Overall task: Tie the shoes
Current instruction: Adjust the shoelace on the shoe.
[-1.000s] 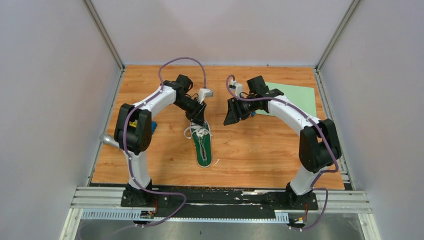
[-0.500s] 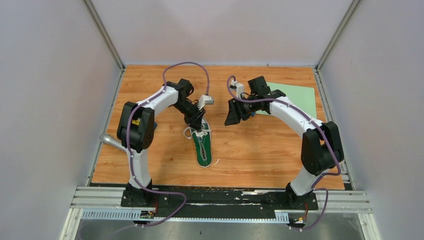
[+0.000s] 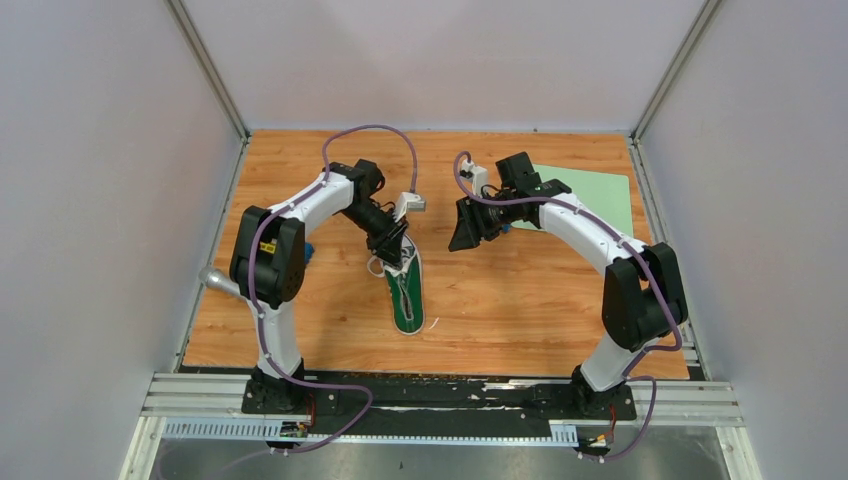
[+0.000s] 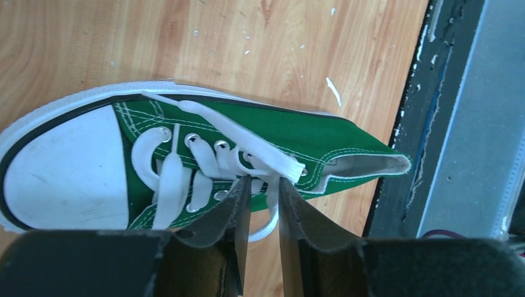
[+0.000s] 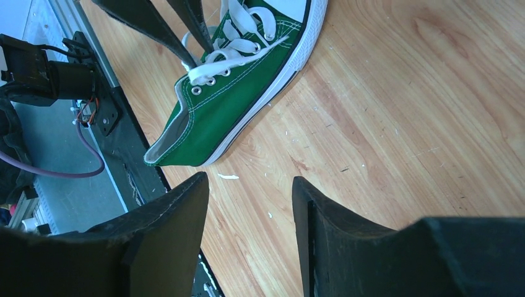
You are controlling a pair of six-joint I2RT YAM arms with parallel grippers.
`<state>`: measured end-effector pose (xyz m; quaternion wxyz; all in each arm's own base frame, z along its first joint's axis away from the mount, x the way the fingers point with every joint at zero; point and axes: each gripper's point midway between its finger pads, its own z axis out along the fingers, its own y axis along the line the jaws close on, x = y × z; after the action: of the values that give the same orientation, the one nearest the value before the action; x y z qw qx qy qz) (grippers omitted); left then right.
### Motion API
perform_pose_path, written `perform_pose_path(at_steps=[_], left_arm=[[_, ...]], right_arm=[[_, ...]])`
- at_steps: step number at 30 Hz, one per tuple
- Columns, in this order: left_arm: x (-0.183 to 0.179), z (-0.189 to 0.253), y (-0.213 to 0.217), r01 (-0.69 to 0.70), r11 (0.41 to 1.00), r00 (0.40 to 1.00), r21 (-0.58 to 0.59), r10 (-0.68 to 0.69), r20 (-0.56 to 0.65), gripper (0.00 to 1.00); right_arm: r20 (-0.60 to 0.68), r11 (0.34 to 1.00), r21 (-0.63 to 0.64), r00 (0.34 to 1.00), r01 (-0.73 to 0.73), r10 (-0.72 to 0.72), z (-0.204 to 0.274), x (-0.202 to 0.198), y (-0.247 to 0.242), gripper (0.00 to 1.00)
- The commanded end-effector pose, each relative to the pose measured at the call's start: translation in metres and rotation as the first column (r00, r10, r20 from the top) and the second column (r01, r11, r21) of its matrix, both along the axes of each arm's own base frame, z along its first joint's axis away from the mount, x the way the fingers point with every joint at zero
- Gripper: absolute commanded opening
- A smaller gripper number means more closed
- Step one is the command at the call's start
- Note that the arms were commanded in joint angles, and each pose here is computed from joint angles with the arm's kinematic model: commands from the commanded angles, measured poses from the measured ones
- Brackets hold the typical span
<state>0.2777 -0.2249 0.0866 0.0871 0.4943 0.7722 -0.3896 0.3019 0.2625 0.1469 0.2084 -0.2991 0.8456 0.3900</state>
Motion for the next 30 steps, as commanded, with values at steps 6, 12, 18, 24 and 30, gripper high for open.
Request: perform_pose_path(at_steps=[6,12,18,24,30], left_arm=[[-0.012,0.021,-0.005,0.056,0.996,0.998,-0.071,-0.057,-0.012,0.30],[-0.016,0.027,-0.005,0.092,0.991,0.996,-0.099,-0.092,0.005,0.31],[-0.010,0.018,-0.002,0.091,0.994,0.996,-0.063,-0.089,0.032,0.30],[-0.001,0.016,0.003,0.088,0.996,0.993,-0.020,-0.086,0.077,0.16],[0.007,0.031,0.009,0.096,0.995,0.984,0.014,-0.097,0.150,0.07]], right_arm=[[0.053,0.999,0.035,0.999,-0.008,0.006,0.014,0.007,0.005,0.54],[0.040,0.999,0.038,0.999,-0.008,0.007,0.011,0.007,0.006,0.54],[0.034,0.999,0.041,0.999,-0.008,0.007,0.011,0.008,0.008,0.55],[0.031,0.999,0.041,1.000,-0.007,0.006,0.010,0.008,0.007,0.55],[0.033,0.999,0.049,0.999,-0.011,0.009,0.013,0.010,0.009,0.55]])
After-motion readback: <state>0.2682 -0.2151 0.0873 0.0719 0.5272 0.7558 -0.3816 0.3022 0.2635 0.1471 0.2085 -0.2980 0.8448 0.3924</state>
